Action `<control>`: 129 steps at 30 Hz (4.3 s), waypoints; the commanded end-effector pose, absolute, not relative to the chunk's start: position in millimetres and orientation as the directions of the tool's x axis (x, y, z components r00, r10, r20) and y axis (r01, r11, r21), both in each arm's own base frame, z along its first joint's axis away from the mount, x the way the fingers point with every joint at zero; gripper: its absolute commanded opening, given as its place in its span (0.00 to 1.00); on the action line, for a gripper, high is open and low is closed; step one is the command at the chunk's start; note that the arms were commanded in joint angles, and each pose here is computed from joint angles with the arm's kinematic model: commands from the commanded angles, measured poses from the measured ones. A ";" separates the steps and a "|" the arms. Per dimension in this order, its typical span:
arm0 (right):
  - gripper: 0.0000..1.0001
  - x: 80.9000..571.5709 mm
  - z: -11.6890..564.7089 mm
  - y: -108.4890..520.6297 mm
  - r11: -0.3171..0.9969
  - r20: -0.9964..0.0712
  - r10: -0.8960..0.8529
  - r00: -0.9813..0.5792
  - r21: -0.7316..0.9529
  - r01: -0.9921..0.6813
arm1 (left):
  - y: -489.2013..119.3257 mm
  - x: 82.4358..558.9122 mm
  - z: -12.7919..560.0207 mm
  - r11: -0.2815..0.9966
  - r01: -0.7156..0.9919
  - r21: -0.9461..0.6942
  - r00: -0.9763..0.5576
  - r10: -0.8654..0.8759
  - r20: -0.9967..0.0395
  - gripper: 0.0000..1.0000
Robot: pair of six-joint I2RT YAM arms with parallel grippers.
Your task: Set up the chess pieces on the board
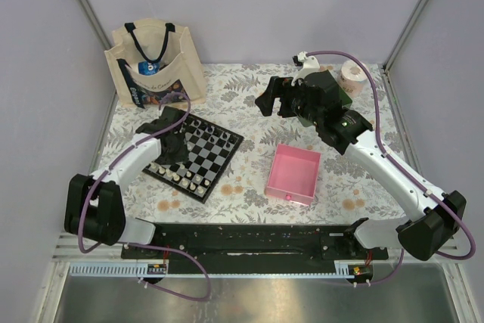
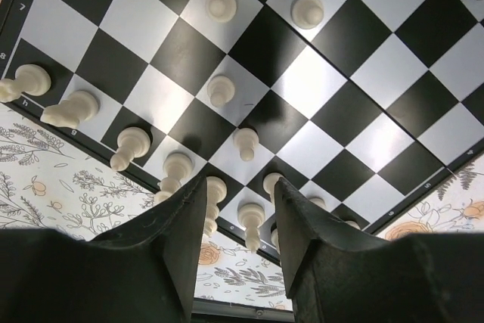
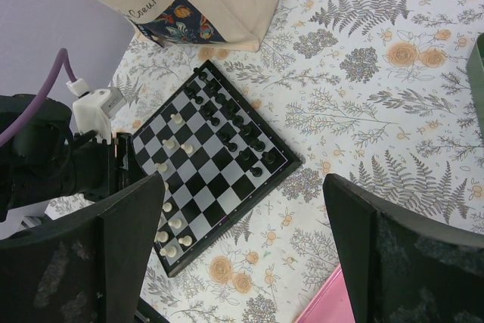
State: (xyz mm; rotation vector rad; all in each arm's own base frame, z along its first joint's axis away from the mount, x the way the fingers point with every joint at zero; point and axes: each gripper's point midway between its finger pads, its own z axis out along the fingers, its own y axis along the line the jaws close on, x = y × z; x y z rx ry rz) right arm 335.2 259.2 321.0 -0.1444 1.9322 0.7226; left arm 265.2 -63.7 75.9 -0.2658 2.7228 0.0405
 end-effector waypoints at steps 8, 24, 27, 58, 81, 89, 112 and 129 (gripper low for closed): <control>0.96 340.2 332.9 259.5 0.803 -0.870 0.237 -0.433 0.426 -0.417 | -67.5 286.4 69.1 0.981 -0.194 -0.009 -0.906 -0.183 -0.382 0.41; 0.96 340.1 333.5 257.4 0.805 -0.872 0.237 -0.428 0.424 -0.416 | -69.7 294.1 55.5 0.978 -0.210 -0.016 -0.907 -0.201 -0.370 0.30; 0.96 340.1 331.9 256.6 0.808 -0.873 0.234 -0.428 0.420 -0.414 | -69.1 293.2 54.2 0.978 -0.210 -0.009 -0.909 -0.199 -0.365 0.29; 0.96 338.7 331.8 254.4 0.807 -0.873 0.237 -0.426 0.421 -0.414 | -64.8 280.8 43.5 0.976 -0.214 0.044 -0.924 -0.188 -0.332 0.08; 0.97 341.2 330.1 258.3 0.801 -0.868 0.240 -0.434 0.430 -0.418 | -63.5 258.4 49.0 0.980 -0.196 0.044 -0.937 -0.174 -0.304 0.03; 0.97 341.3 330.5 258.3 0.800 -0.869 0.240 -0.433 0.430 -0.418 | -62.9 268.4 54.5 0.980 -0.194 0.051 -0.931 -0.167 -0.326 0.03; 0.97 341.9 326.7 255.0 0.808 -0.871 0.234 -0.433 0.421 -0.412 | -59.4 295.9 99.4 0.972 -0.235 0.003 -0.851 -0.204 -0.484 0.37; 0.97 344.1 324.5 257.4 0.804 -0.863 0.242 -0.443 0.434 -0.406 | -48.1 316.2 81.5 0.965 -0.262 0.003 -0.874 -0.236 -0.424 0.35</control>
